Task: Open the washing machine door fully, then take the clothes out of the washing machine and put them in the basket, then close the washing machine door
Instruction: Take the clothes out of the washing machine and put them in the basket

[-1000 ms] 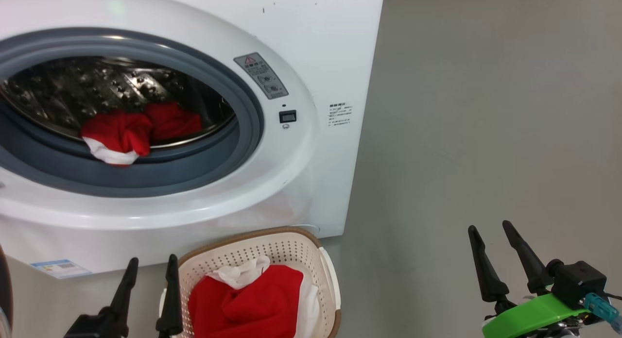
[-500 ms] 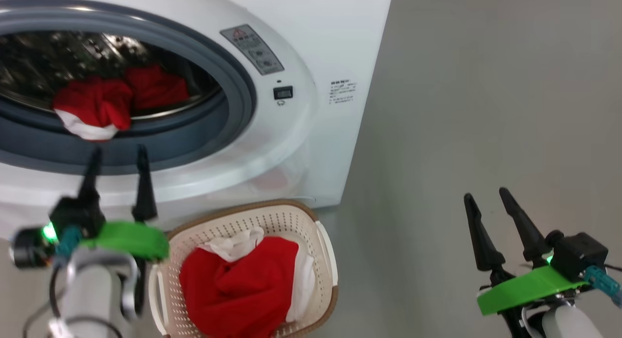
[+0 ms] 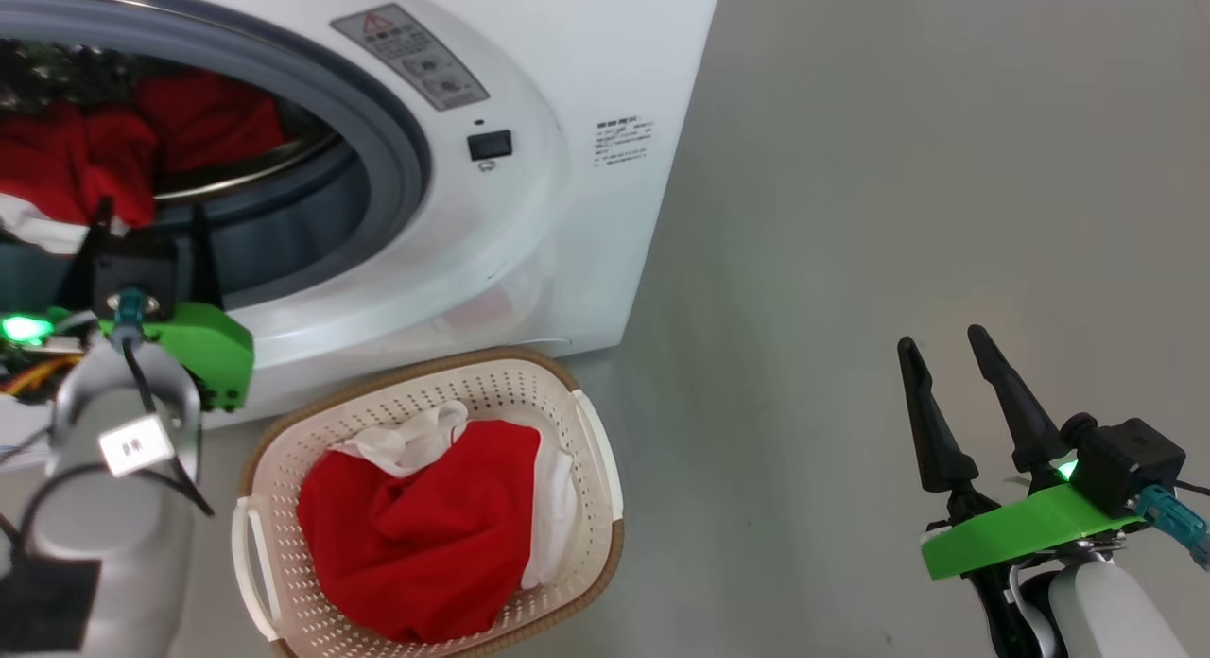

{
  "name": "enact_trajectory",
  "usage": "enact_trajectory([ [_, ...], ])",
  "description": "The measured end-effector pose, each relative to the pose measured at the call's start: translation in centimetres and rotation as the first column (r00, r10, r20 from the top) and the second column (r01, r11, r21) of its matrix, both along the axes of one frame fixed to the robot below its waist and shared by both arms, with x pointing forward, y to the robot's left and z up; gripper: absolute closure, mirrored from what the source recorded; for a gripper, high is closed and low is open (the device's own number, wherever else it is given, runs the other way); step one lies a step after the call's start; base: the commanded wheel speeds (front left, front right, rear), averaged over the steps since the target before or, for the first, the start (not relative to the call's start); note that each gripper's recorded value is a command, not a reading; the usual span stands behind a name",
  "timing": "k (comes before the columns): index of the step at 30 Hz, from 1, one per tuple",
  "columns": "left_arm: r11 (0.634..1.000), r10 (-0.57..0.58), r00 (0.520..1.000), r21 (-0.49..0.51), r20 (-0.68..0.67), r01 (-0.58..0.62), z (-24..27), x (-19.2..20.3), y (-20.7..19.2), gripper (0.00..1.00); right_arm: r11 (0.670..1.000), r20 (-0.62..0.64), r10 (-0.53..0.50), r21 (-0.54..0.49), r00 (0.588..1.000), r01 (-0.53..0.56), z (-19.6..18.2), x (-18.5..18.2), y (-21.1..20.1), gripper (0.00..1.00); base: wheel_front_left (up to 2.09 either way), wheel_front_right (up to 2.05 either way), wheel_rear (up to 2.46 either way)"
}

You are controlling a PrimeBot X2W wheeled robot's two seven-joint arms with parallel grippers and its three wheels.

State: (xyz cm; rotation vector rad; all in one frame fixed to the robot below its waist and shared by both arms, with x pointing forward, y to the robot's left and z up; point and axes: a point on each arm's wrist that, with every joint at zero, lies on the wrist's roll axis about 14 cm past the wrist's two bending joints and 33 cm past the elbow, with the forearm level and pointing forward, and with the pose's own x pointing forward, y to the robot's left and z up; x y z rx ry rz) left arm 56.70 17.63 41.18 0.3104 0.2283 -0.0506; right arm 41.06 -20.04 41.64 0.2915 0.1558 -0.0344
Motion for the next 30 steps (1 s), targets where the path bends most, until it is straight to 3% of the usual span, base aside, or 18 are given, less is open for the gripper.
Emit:
enact_trajectory([
  [11, 0.992, 0.065, 0.989, 0.112, -0.132, -0.05, -2.8, 1.7, 2.9, 0.0, 1.0, 0.005, -0.019, -0.01, 1.0, 0.019, 0.0, 0.6, -0.7, 0.0, 0.0, 0.0, 0.0],
  [15, 0.987, 0.042, 0.985, 0.163, -0.169, -0.014, -3.6, 2.0, 3.1, 0.0, 0.999, -0.006, -0.029, -0.014, 1.0, 0.029, -0.3, 0.4, -1.1, 0.0, 0.0, 0.0, 0.0],
  [28, 0.98, 0.054, 0.972, 0.197, -0.227, -0.009, -5.3, 2.8, 3.5, 0.0, 0.999, -0.016, -0.037, -0.022, 0.999, 0.036, -0.8, 0.9, -1.4, 0.0, 0.0, 0.0, 0.0],
  [29, 0.979, 0.06, 0.972, 0.201, -0.229, -0.013, -5.3, 2.8, 3.8, 0.09, 0.999, -0.016, -0.038, -0.022, 0.999, 0.037, -0.8, 0.9, -1.4, 0.0, 0.0, 0.0, 0.0],
  [30, 0.979, 0.06, 0.972, 0.201, -0.229, -0.013, -5.3, 2.8, 3.8, 0.24, 0.999, -0.016, -0.038, -0.022, 0.999, 0.037, -0.8, 0.9, -1.4, 0.0, 0.0, 0.0, 0.0],
])
